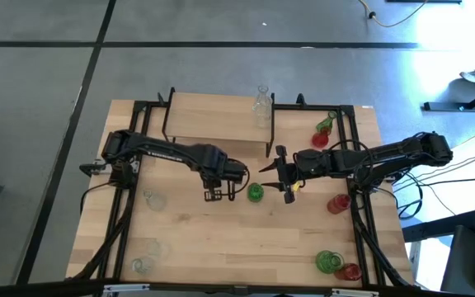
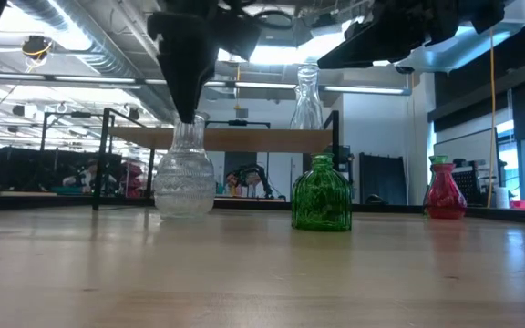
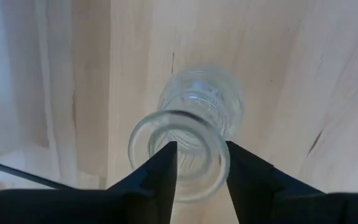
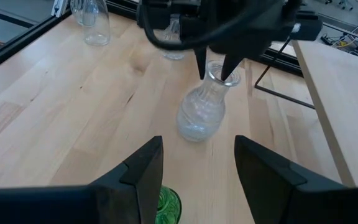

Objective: Sort vases onto shelf
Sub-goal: Put the transparent vase aligned with the other transparent vases on the shelf

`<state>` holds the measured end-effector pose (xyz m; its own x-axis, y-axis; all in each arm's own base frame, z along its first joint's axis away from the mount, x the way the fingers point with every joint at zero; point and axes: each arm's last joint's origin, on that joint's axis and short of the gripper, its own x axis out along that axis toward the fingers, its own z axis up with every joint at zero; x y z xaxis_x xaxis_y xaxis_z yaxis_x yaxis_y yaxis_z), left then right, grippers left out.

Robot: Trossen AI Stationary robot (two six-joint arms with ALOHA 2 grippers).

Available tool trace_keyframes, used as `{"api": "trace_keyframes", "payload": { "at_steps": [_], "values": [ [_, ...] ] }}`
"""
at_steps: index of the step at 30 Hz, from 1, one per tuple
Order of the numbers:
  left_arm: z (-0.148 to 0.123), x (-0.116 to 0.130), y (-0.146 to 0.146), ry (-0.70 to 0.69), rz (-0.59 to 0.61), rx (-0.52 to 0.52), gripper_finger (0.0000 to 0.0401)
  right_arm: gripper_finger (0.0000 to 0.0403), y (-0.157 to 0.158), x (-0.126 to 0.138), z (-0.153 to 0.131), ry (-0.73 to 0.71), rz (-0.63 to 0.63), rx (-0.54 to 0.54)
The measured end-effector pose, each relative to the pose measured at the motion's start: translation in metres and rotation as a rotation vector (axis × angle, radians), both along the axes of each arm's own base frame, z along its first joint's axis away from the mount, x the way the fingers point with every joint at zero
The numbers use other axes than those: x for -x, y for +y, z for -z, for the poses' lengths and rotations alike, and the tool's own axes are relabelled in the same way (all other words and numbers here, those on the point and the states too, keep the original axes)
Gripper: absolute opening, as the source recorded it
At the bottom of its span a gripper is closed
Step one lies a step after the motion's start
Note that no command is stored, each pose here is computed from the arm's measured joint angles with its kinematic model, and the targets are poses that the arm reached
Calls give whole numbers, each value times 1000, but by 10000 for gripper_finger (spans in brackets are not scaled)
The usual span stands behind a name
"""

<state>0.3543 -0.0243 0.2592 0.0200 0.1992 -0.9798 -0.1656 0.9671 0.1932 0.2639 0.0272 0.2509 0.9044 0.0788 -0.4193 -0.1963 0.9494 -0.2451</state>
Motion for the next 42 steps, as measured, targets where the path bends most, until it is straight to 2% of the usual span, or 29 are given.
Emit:
{"api": "trace_keyframes", "payload": {
  "at_steps": [3, 10, 13, 18, 21, 27, 35, 42],
  "values": [
    [-8, 2, -3, 11, 42, -10, 122, 184, 0, 0, 0, 0, 0, 0],
    [-45, 14, -14, -105, 107, -15, 122, 184, 0, 0, 0, 1, 0, 0],
    [-59, 32, -19, -161, 130, -40, 122, 184, 0, 0, 0, 2, 2, -5],
    [-71, 69, -16, -383, 85, -43, 122, 184, 0, -2, 3, 11, 16, -34],
    [-61, 92, -15, -493, 39, -50, 122, 184, 1, -7, 8, 18, 25, -51],
    [-19, 125, -14, -646, -66, -55, 122, 184, 2, -16, 15, 5, 31, -56],
    [47, 139, -16, -725, -48, -30, 122, 184, -1, -29, 22, -34, 123, -150],
    [76, 143, -14, -809, -39, -24, 122, 192, 0, -49, 42, -66, 203, -203]
  ]
}}
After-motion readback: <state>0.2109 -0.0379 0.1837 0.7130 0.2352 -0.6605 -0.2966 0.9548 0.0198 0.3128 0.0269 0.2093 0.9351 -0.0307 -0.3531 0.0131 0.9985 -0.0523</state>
